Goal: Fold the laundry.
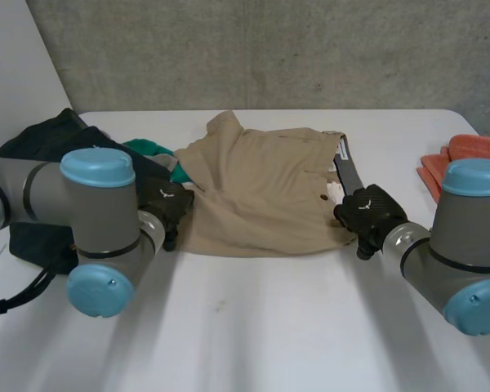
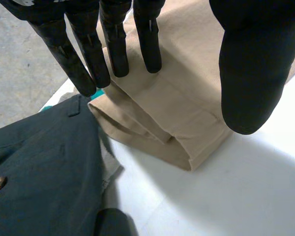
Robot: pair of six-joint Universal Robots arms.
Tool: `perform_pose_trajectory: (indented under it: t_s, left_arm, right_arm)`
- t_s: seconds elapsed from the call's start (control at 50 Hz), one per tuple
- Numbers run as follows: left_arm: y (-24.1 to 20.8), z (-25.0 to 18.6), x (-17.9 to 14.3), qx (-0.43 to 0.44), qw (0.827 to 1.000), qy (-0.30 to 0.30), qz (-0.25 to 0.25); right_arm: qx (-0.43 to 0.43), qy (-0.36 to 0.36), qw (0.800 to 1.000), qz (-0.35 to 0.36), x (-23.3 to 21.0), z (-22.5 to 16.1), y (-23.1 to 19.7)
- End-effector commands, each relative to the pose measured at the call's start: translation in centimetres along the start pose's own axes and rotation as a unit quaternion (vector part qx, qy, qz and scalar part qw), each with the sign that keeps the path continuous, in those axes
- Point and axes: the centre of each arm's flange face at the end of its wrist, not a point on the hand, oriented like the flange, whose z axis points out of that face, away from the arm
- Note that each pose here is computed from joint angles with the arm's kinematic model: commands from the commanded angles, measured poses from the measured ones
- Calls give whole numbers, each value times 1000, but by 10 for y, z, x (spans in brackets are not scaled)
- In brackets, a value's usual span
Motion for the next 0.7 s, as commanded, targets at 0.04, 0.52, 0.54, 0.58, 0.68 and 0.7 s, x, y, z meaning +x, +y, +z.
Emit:
perform_pose_trajectory:
  t_s: [0.04,0.52,0.54,0.58,0.68,0.7]
  left_arm:
    - [7,5,15,-28,999,26,14]
    - [2,4,-2,-19,999,-32,39]
    - [-5,-2,-4,-2,999,-37,32]
    - [-11,-7,-4,13,999,-42,27]
    - [-20,-21,-12,34,998,-50,24]
    - [-20,-25,-11,30,998,-45,26]
  right_arm:
    - [-3,-1,1000,0,-1,8,4]
    - [-11,5,999,35,7,6,-1]
    - [-12,1,999,37,7,4,-3]
    - [-11,0,999,37,8,2,-5]
    - [-19,-8,999,39,12,-4,-12]
    - [-24,-14,999,39,12,-7,-12]
